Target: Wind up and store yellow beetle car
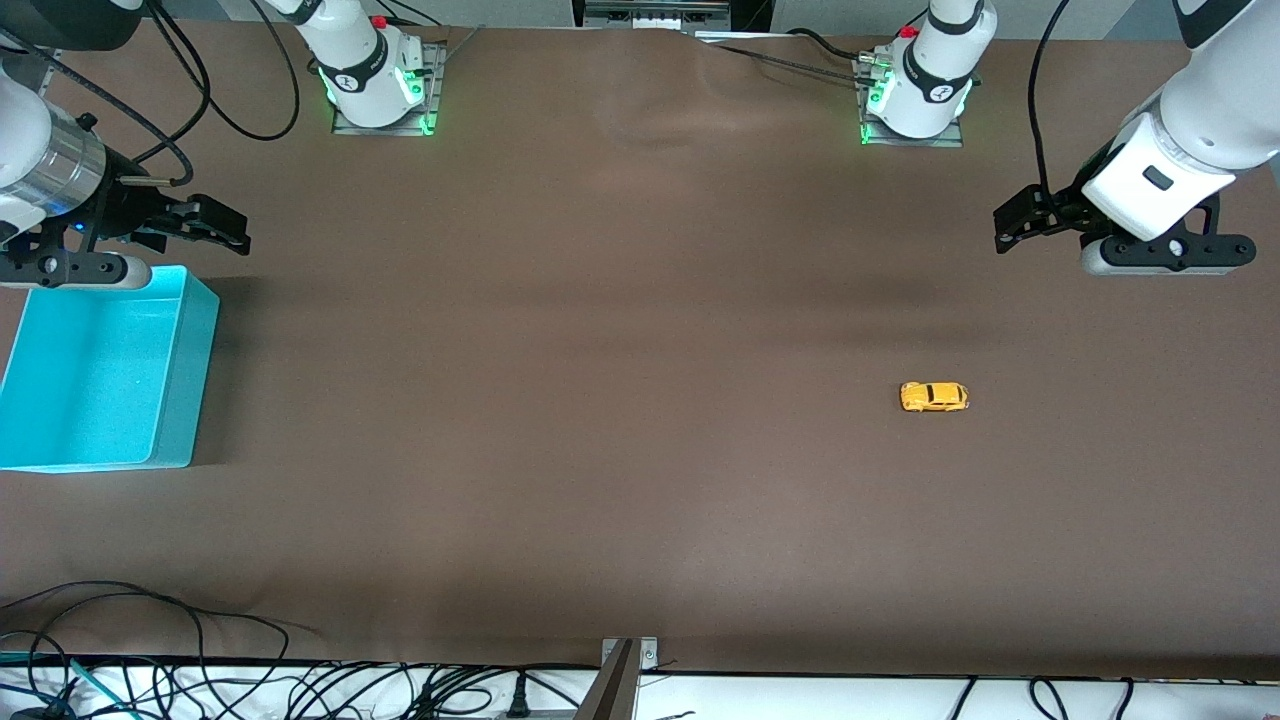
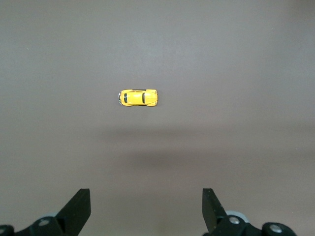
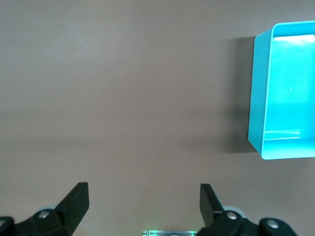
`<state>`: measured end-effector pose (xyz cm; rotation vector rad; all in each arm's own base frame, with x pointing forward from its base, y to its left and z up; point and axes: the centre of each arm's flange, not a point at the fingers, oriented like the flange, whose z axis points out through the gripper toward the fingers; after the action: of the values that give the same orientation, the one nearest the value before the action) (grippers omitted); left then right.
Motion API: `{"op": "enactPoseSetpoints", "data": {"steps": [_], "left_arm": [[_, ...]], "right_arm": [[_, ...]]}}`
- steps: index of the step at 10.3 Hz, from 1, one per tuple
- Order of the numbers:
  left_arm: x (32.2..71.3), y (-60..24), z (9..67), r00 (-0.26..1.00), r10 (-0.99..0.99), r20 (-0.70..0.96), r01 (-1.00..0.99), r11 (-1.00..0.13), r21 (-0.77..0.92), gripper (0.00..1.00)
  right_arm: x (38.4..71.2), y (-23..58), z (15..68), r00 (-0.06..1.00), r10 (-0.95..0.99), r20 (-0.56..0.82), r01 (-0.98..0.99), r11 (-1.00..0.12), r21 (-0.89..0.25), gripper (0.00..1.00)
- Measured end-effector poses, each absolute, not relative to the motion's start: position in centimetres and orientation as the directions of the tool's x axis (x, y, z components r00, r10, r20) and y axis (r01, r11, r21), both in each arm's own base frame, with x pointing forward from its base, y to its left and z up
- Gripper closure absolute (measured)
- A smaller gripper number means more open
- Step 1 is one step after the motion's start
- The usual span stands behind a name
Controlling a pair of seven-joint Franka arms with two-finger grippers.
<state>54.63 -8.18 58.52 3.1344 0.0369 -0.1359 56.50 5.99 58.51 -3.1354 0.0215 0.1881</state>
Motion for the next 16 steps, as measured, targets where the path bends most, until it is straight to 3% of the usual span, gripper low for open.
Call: {"op": "enactPoseSetpoints", "data": {"steps": [11,16], "left_arm": [[55.4,-8.7,55.9,0.988,0.013,-0.152,0.013,-1.000,-0.003,0.00],[55.3,-10.0,55.9,0.984,-0.096,-0.152,-0.095,-0.995,0.010,0.00]], "right_arm": [[56.1,5.9,58.1,0.987,-0.015,-0.161,-0.014,-1.000,0.005,0.00],[56.1,5.9,58.1,0.987,-0.015,-0.162,-0.014,-1.000,0.005,0.00]]}}
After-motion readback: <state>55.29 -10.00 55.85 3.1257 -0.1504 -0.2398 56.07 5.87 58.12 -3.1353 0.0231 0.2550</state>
